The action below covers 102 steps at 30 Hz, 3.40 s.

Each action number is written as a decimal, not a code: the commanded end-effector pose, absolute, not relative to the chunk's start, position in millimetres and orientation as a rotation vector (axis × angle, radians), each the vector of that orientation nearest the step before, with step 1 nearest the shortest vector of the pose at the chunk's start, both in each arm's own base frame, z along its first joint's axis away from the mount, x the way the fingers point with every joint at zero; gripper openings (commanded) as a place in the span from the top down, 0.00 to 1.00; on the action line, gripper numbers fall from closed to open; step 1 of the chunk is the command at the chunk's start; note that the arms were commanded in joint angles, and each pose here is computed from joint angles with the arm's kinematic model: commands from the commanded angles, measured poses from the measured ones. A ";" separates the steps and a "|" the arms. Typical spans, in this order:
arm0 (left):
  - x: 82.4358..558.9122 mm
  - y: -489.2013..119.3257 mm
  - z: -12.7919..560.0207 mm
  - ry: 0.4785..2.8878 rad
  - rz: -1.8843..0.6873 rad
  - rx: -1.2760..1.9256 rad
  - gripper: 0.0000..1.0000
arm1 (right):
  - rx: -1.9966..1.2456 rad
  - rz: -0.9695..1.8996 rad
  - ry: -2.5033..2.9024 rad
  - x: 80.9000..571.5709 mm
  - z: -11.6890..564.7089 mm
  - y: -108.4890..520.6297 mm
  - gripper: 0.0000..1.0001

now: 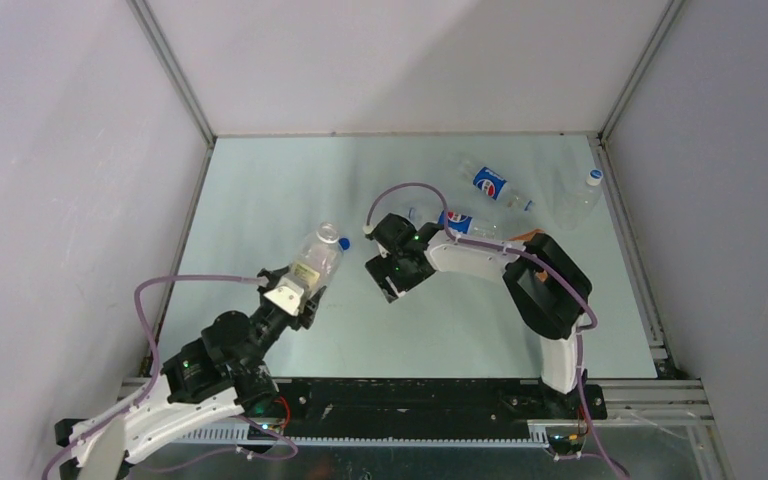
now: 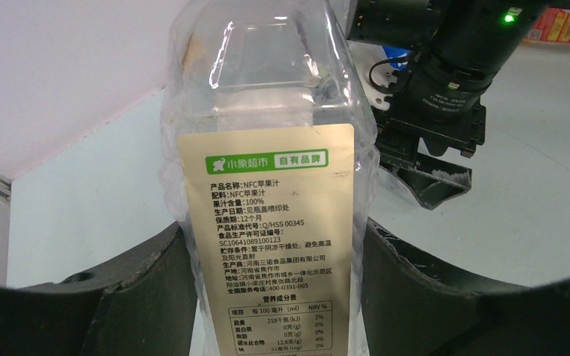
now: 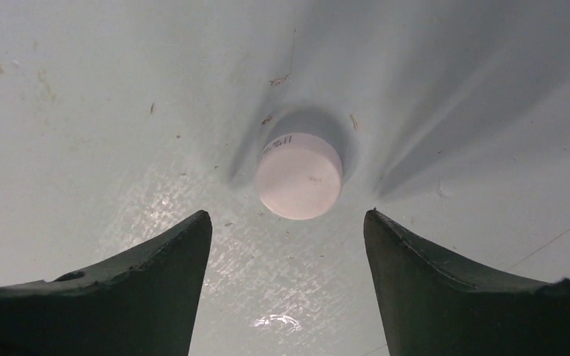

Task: Screw on the bottle caps
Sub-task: Screw the bottle cap onto the plastic bottle.

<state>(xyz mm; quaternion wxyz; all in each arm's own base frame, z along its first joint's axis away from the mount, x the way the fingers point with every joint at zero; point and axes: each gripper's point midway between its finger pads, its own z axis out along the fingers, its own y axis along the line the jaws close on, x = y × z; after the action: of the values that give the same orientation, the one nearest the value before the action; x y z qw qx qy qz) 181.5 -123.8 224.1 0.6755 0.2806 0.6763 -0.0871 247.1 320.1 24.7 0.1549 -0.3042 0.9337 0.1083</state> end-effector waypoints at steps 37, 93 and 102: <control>175.5 -164.1 221.0 1.479 -0.280 0.908 1.00 | -0.905 0.475 2.476 252.4 86.4 310.0 0.83; 142.6 -268.4 251.4 1.273 -0.744 1.413 1.00 | -1.371 1.166 1.413 143.1 300.7 263.4 0.99; 132.4 -272.0 248.9 1.286 -0.836 1.456 1.00 | -1.486 1.179 1.436 132.8 285.8 265.4 1.00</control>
<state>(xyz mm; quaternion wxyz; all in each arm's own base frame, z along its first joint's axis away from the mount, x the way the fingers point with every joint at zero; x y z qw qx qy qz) 135.2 -258.3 203.6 0.4495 0.6001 0.5860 -0.3073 141.9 261.9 282.7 0.3840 -0.5552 0.5812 0.4545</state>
